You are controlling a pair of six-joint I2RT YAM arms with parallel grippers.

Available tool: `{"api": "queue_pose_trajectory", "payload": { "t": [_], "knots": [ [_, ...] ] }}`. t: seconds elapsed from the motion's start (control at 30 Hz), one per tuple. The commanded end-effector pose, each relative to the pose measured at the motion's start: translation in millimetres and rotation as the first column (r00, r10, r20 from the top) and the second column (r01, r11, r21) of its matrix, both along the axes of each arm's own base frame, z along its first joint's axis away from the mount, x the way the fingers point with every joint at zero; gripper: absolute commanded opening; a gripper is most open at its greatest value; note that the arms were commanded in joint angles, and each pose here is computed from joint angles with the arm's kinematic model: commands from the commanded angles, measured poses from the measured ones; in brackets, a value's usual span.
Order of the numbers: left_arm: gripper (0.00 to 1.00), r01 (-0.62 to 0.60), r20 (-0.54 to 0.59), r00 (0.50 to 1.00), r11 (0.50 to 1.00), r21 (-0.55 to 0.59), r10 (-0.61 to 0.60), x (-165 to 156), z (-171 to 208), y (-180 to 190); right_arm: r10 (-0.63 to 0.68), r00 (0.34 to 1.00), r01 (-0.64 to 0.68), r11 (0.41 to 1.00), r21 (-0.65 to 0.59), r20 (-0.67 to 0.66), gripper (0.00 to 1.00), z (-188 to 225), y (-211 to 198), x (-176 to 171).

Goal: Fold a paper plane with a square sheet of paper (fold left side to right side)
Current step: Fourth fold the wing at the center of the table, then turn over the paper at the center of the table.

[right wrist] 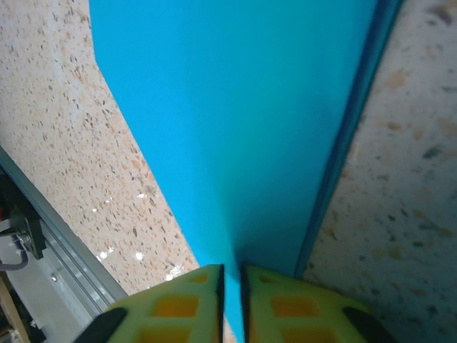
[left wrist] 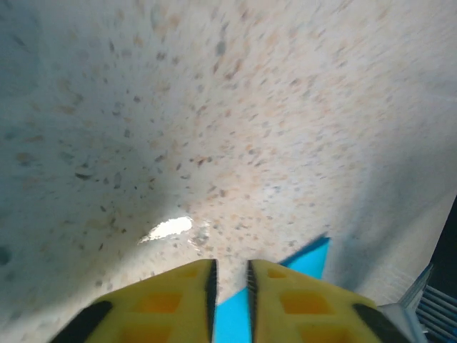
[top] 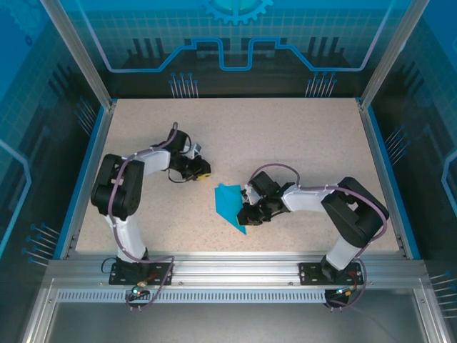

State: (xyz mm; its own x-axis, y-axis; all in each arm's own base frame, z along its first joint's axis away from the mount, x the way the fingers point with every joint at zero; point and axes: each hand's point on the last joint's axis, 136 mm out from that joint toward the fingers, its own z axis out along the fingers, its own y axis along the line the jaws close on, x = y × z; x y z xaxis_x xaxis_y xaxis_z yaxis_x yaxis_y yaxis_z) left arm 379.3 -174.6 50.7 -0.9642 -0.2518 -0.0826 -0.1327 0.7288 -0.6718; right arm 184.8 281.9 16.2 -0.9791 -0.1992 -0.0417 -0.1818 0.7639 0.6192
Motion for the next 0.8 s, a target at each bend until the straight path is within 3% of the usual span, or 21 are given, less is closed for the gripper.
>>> {"api": "queue_pose_trajectory", "payload": {
  "t": [0.0, 0.17, 0.3, 0.57, 0.77],
  "knots": [
    [0.31, -0.011, 0.066, 0.998, 1.0, -0.003, 0.012, -5, 39, 5, -0.023, 0.996, 0.023, 1.0, 0.001, 0.087, 0.23, 21, 0, 12],
    [0.42, -0.038, 0.047, 0.998, 0.998, -0.056, 0.041, -33, 46, 1, -0.074, 0.962, 0.068, 0.997, 0.029, 0.263, 0.42, 58, -6, 41],
    [0.45, -0.03, -0.013, 1.0, 0.995, -0.097, 0.028, -57, 35, -12, -0.136, 0.936, 0.129, 0.991, 0.043, 0.325, 0.52, 71, -22, 63],
    [0.46, 0.019, -0.096, 0.995, 0.994, -0.107, -0.029, -77, 5, -49, -0.17, 0.927, 0.145, 0.984, 0.1, 0.334, 0.55, 77, -28, 82],
    [0.48, 0.037, -0.121, 0.992, 0.997, -0.073, -0.046, -78, -9, -60, -0.126, 0.951, 0.085, 0.984, 0.154, 0.284, 0.55, 66, -7, 85]
  ]
}}
